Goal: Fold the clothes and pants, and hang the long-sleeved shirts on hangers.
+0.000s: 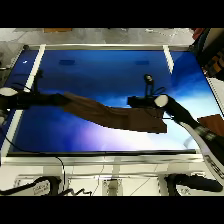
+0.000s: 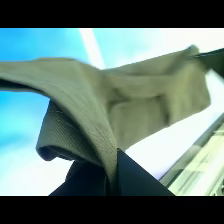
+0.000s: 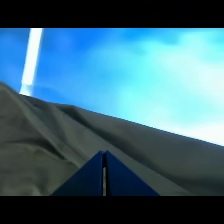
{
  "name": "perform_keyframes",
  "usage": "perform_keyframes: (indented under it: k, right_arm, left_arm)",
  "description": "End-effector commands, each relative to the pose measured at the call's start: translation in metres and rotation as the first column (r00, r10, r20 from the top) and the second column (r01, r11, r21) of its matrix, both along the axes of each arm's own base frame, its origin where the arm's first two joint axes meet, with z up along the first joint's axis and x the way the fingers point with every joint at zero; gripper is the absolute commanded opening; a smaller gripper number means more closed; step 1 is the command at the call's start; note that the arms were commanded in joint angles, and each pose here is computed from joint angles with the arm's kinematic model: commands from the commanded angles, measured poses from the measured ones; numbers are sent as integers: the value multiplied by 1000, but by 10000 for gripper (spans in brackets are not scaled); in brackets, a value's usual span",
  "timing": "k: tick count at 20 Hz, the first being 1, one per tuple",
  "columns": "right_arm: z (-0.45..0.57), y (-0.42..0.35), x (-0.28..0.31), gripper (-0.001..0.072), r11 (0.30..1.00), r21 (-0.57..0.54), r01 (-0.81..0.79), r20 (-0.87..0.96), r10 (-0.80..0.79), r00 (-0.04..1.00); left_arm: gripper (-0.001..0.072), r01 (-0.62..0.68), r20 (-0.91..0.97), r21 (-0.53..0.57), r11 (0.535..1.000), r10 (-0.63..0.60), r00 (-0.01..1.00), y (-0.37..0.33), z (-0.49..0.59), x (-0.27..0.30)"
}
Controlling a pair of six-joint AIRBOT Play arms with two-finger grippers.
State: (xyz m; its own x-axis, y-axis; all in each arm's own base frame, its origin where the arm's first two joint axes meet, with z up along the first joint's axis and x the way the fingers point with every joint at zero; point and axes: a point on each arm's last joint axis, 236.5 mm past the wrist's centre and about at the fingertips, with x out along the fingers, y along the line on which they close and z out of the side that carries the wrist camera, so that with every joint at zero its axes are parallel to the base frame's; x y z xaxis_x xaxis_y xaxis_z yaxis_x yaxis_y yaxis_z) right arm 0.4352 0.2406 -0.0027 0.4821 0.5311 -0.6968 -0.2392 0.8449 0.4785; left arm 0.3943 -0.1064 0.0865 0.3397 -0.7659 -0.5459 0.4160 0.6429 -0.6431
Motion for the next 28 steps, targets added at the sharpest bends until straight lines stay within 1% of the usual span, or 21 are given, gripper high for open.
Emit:
perform_keyframes:
  k: [1, 3, 5, 8, 11, 13, 15, 18, 21, 24, 25, 28]
  right_arm:
    - [-12, 84, -4, 15, 996, 72, -60, -73, 65, 995]
    - [-27, 141, -21, 15, 985, 163, -51, -179, 80, 981]
    - [-36, 192, -49, 15, 970, 217, -111, -237, 162, 958]
    - [-37, 236, -80, 15, 953, 232, -196, -232, 250, 940]
    - [-32, 241, -82, 15, 950, 224, -217, -206, 264, 942]
    - [-37, 214, -71, 16, 957, 151, -247, -209, 275, 938]
    - [-42, 162, -48, 16, 964, 33, -264, -216, 265, 940]
    - [-26, 51, 1, 16, 976, -119, -182, -220, 153, 964]
    - [13, -49, 26, 16, 992, -127, -26, -230, -4, 973]
    - [52, -124, 38, 16, 986, -118, 119, -184, -140, 973]
    - [62, -142, 41, 16, 981, -116, 157, -165, -175, 971]
    - [78, -183, 46, 16, 963, -114, 245, -127, -259, 958]
  left_arm:
    - [13, 20, 121, 14, 1000, -21, 992, -14, 63, -19]
    - [13, 14, 162, 23, 1000, -18, 987, -15, 77, -24]
    - [13, 10, 171, 25, 1000, -14, 985, -14, 80, -24]
    - [14, 16, 170, 24, 1000, -20, 985, -16, 80, -25]
    - [14, 27, 170, 24, 999, -31, 985, -22, 79, -26]
    - [13, 30, 186, 23, 999, -34, 982, -31, 80, -23]
    - [13, 46, 199, 23, 999, -50, 979, -47, 79, -20]
    - [13, 122, 196, 19, 992, -123, 973, -101, 63, -18]
    - [13, 186, 194, 0, 982, -183, 964, -180, 37, -20]
    - [12, 143, 208, -70, 987, -125, 970, -268, 17, -22]
    - [12, 122, 207, -76, 990, -104, 973, -292, 6, -26]
    - [14, 85, 236, -34, 996, -75, 969, -335, -26, -39]
